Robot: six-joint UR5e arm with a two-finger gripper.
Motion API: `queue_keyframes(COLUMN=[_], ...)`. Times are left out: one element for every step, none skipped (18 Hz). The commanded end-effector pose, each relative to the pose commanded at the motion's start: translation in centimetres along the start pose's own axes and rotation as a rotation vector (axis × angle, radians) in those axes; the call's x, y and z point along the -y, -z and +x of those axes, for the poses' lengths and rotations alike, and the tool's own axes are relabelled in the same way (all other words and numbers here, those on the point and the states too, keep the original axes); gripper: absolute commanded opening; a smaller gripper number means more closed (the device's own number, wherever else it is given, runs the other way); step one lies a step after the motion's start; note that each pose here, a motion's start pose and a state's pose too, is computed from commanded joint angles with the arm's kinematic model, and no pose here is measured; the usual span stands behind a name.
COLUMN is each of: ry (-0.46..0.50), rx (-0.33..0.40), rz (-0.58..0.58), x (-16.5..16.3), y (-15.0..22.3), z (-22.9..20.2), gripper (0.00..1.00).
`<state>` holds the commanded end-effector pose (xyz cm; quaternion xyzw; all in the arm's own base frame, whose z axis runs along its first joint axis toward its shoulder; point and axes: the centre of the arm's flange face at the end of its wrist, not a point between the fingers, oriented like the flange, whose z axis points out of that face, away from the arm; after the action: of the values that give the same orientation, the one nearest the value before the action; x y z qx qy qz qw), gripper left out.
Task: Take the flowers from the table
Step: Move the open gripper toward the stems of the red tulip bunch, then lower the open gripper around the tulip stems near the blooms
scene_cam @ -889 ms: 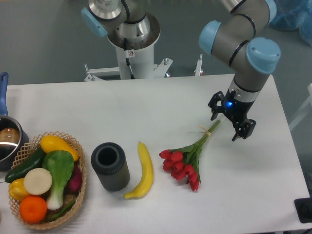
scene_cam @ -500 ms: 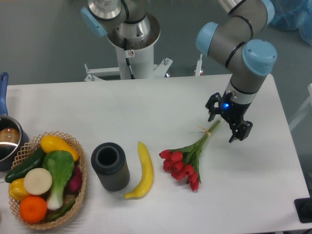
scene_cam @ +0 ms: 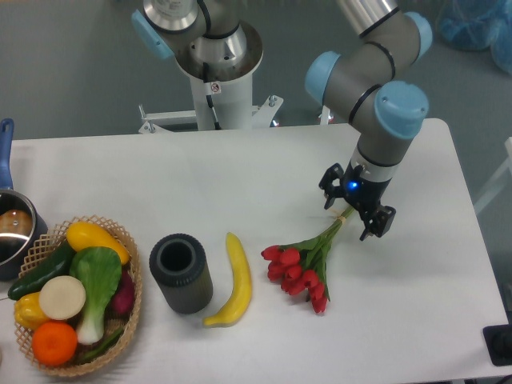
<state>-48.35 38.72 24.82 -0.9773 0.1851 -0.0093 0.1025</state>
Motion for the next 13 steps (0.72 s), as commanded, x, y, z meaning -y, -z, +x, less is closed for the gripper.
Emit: queue_keyframes(ry=[0.003, 0.003, -0.001, -0.003, 0.002, 0.008, 0.013, 0.027, 0.058, 0.085, 0.088, 0.1, 0.116], rx=[-0.013, -0.024, -0.039, -0.048, -0.061, -0.077, -0.094, -0.115, -0.143, -0.154, -0.157, -0.163, -0.169], rz=[-0.001, -0.003, -0.004, -0.006, -0.006, -0.004, 0.001, 0.011, 0.014, 0.014, 0.021, 0.038, 0.049], x=[-0.1, -0.1, 0.2, 0.4, 0.2, 0.1, 0.2, 0.4, 0.5, 0.4, 0.5, 0.6, 0.7], y=[-0.6, -1.2, -2.0, -2.4, -2.5, -2.4, -2.2, -2.0, -2.4, -2.6, -2.7, -2.9, -3.1], z=[-0.4, -0.6, -0.6, -0.6, -0.4, -0.4, -0.6, -0.7, -0.8, -0.8, -0.7, -0.8, -0.8], gripper=[1.0, 1.0, 1.0, 1.0, 1.0, 1.0, 1.0, 1.0, 1.0, 1.0, 1.0, 1.0, 1.0])
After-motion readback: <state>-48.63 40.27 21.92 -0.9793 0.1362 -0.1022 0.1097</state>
